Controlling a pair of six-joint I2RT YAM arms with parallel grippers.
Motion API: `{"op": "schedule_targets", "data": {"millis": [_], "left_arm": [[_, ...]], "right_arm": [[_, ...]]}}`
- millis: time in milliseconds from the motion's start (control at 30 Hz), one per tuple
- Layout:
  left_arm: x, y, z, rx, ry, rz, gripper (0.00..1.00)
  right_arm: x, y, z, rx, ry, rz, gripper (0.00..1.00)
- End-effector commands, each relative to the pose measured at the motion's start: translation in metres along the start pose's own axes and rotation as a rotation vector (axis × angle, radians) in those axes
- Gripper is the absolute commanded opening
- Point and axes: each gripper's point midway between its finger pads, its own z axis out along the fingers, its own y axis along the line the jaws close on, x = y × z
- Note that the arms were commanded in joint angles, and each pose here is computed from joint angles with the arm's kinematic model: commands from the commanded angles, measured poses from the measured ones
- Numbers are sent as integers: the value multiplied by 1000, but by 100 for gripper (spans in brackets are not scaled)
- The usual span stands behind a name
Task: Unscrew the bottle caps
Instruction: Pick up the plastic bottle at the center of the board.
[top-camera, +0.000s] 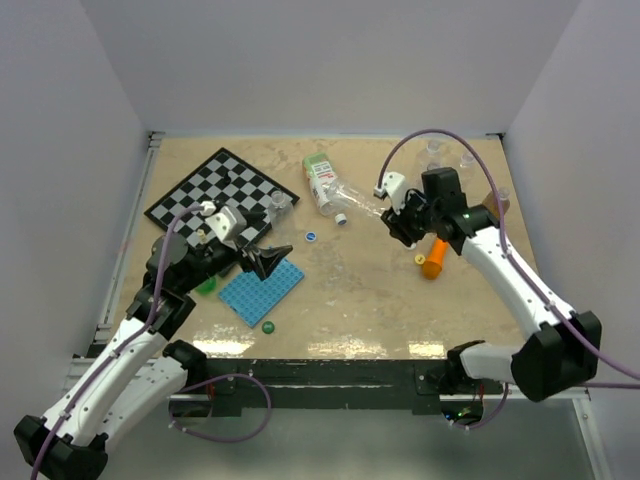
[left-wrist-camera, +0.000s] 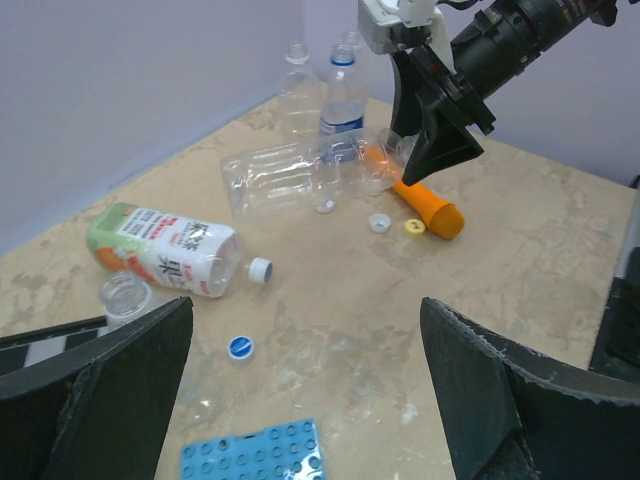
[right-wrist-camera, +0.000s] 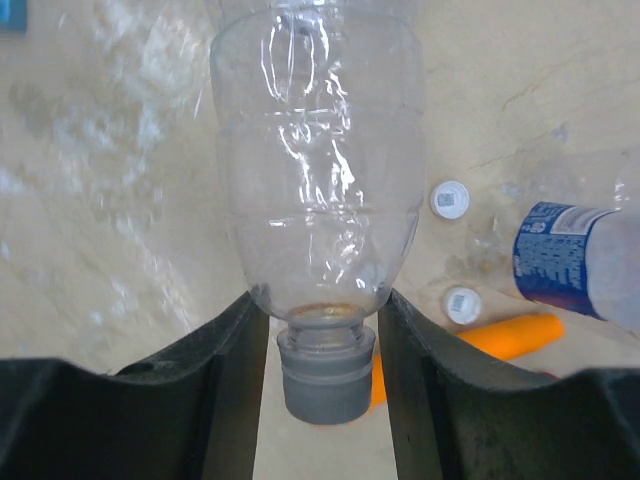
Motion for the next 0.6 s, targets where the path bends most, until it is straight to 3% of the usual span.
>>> {"op": "schedule_targets", "data": {"millis": [0,200,400,567], "left_arm": [[-32,-29,13,184,-57,-95,100],[-35,-49,41,355,79,-313,100],[1,-64,62,492,279,-512,100],[27,-102,75,605,395,-545,100]], "right_arm": [[13,41,-38,-190,2,-452,0],[7,56,-71,-201,-95,-908,0],[-10,74,-79,-255,-226,-1108,0],[-31,84,-85,-260,-329,-1146,0]]}}
